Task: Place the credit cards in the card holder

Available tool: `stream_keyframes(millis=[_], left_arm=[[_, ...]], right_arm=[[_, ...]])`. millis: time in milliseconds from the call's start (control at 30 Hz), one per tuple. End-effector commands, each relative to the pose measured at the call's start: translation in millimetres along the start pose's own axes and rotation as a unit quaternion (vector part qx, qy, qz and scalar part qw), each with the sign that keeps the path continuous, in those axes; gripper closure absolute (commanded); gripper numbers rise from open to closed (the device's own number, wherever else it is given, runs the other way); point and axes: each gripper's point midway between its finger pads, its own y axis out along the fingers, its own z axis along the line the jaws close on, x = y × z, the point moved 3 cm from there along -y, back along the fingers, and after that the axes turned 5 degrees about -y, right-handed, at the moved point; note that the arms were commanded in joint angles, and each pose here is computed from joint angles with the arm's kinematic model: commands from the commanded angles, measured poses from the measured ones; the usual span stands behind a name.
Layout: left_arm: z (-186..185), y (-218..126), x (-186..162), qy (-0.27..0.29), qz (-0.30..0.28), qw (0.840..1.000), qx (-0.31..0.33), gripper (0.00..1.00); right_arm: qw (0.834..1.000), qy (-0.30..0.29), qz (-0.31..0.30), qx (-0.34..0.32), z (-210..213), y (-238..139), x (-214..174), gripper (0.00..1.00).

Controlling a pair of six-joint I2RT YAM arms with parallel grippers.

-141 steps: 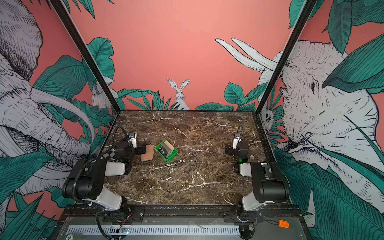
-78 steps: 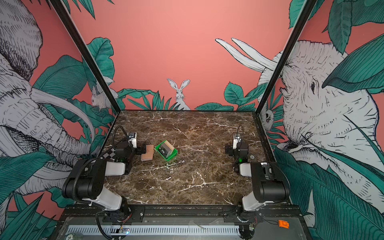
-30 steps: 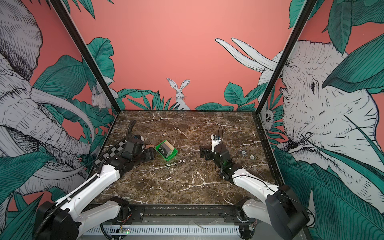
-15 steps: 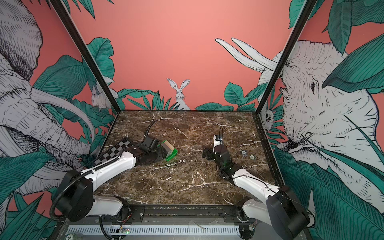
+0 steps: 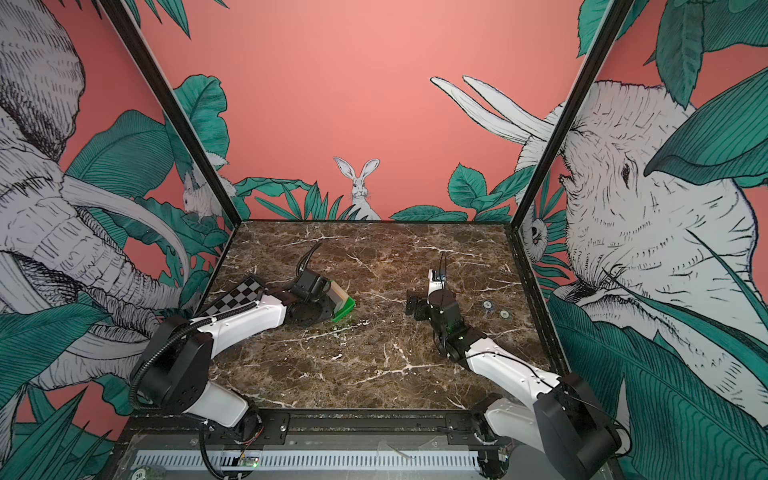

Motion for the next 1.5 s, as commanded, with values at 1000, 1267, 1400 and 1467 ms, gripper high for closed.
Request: stream_keyframes(millis=[1000,1267,1400,1467], left_arm=[[-73,19,-11,0.054,0.019,0.998,-0.035,0.9],[-121,31,-19,0.079,0.023,0.995,-0.061,0.9],[-138,38,-19,0.083,0.019,0.994,-0.07,0.9],[-144,41,-18,0.088,0.015,0.994,-0.068,0.9]], right_arm=[[0.997,0.002,-0.015,-0.075,-18,-5,14,0.03],[0.996,0.001,-0.014,-0.089,-22,-8,14,0.03],[0.996,0.0,-0.017,-0.088,-22,-9,16,0.04],[0.996,-0.001,-0.017,-0.088,-22,-9,16,0.04]])
